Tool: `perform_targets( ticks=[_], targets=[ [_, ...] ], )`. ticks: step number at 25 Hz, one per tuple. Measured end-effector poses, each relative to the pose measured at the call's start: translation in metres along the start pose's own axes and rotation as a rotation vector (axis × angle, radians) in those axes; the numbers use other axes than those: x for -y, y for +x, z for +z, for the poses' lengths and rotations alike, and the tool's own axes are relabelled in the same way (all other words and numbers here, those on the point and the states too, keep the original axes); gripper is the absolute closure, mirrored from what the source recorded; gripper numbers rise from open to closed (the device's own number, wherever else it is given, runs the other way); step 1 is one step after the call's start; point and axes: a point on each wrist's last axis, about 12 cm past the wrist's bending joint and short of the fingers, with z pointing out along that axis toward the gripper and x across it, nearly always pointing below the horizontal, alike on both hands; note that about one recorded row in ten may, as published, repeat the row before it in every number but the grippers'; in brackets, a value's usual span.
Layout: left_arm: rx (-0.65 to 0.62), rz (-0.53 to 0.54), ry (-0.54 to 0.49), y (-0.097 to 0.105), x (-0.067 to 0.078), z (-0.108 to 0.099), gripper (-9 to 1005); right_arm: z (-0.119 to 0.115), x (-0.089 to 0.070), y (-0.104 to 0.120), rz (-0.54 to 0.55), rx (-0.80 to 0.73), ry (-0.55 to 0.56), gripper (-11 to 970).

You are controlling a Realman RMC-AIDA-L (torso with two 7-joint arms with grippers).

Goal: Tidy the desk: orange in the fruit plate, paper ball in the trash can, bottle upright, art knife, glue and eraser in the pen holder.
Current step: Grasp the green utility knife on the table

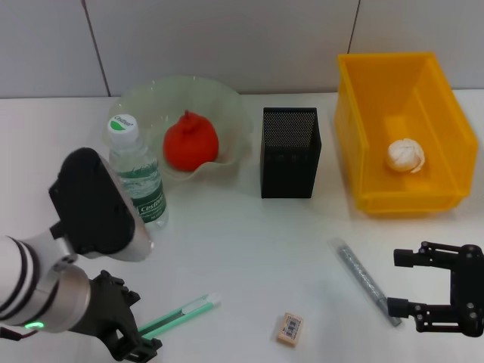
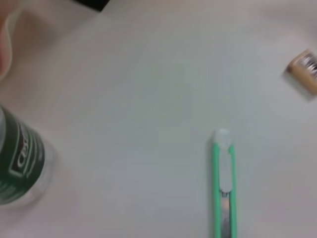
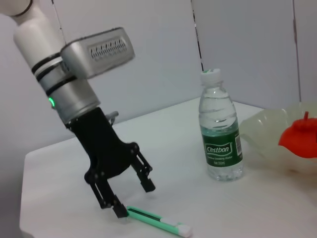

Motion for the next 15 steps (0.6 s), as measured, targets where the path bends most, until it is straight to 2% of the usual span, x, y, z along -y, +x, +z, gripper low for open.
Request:
perform_targets(
  ticks=[15],
  targets=[
    [-0.098, -0.002, 0.012, -0.011, 0.007, 0.001, 366, 0.002, 0.001, -0.001, -0.014, 0.002, 0.000, 182]
  ],
)
